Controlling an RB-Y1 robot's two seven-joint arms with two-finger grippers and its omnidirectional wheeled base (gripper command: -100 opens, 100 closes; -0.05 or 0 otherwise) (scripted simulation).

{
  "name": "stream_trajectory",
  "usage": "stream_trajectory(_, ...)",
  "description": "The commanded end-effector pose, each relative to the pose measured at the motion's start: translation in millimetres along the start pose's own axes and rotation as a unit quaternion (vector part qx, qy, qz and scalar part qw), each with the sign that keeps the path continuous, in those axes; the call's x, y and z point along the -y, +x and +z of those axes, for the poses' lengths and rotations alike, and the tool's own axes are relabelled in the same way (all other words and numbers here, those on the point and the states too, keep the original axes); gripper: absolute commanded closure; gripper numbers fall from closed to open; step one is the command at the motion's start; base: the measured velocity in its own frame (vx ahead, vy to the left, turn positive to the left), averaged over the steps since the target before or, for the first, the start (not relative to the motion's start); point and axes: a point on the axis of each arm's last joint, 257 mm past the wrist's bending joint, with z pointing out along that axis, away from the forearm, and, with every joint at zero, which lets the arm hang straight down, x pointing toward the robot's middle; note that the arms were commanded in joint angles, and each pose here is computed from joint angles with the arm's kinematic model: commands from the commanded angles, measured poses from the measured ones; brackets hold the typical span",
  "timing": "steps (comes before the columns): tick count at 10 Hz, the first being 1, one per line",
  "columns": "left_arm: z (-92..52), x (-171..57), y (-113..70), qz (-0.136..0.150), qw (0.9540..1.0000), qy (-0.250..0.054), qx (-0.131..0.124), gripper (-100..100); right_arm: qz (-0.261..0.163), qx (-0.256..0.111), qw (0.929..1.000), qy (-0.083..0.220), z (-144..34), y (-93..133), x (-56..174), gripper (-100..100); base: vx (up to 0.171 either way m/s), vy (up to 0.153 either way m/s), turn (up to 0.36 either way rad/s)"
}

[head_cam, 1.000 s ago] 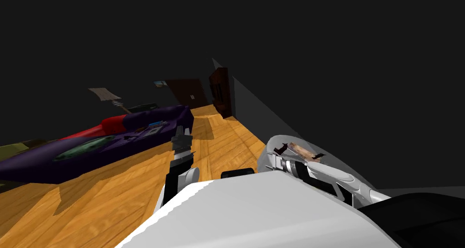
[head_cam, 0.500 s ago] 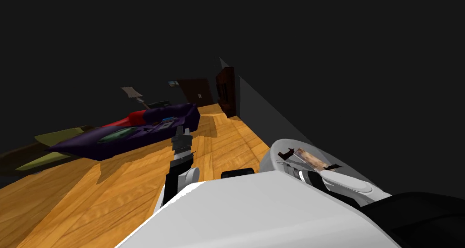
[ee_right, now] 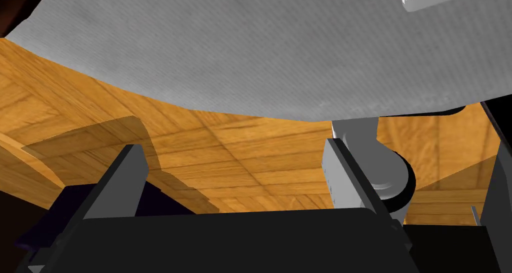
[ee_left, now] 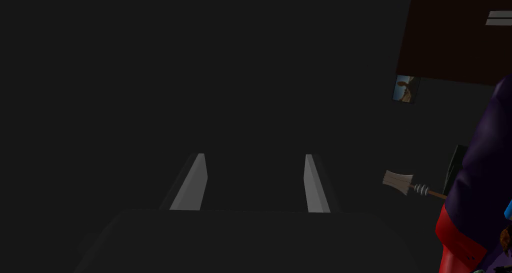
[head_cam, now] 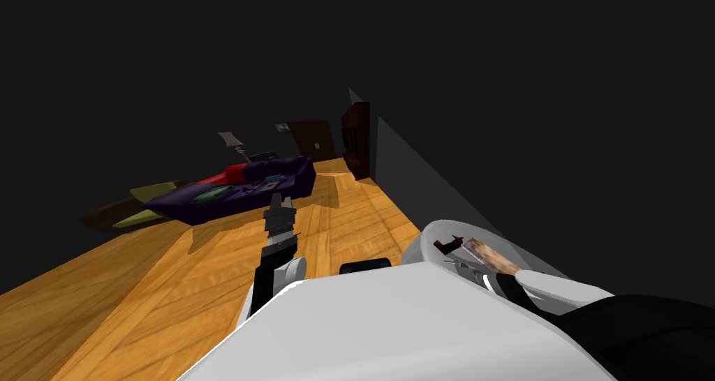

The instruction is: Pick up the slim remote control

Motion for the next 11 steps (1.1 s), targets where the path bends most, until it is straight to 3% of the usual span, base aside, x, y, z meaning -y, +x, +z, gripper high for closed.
stream_trajectory(1, 0.0, 0.0, 0.0, 0.0, 1.0, 0.0, 0.0, 0, -0.027, -0.043, 0.9985, -0.019, -9.1, 33.6, -20.9, -100, -0.005, -0.037, 0.204)
stream_trajectory(2, 0.0, 0.0, 0.0, 0.0, 1.0, 0.0, 0.0, 0, -0.027, -0.043, 0.9985, -0.021, -9.0, 33.6, -22.3, -100, -0.008, -0.036, 0.136)
stream_trajectory(4, 0.0, 0.0, 0.0, 0.0, 1.0, 0.0, 0.0, 0, -0.068, -0.099, 0.9911, -0.057, -30.3, 83.2, -56.0, -100, -0.022, -0.047, 0.297)
stream_trajectory(6, 0.0, 0.0, 0.0, 0.0, 1.0, 0.0, 0.0, 0, -0.097, -0.134, 0.9822, -0.088, -45.9, 115.0, -88.1, -100, -0.031, -0.068, 0.236)
stream_trajectory(7, 0.0, 0.0, 0.0, 0.0, 1.0, 0.0, 0.0, 0, -0.097, -0.134, 0.9822, -0.09, -46.0, 114.9, -89.3, -100, -0.025, -0.043, 0.027)
stream_trajectory(8, 0.0, 0.0, 0.0, 0.0, 1.0, 0.0, 0.0, 0, -0.113, -0.149, 0.9758, -0.113, -51.8, 129.0, -119.7, -100, -0.043, -0.038, 0.218)
stream_trajectory(10, 0.0, 0.0, 0.0, 0.0, 1.0, 0.0, 0.0, 0, -0.122, -0.149, 0.9729, -0.127, -46.6, 128.7, -147.9, -100, -0.034, -0.049, 0.19)
stream_trajectory(11, 0.0, 0.0, 0.0, 0.0, 1.0, 0.0, 0.0, 0, -0.119, -0.149, 0.9741, -0.122, -47.3, 127.8, -137.1, -100, -0.013, -0.022, 0.026)
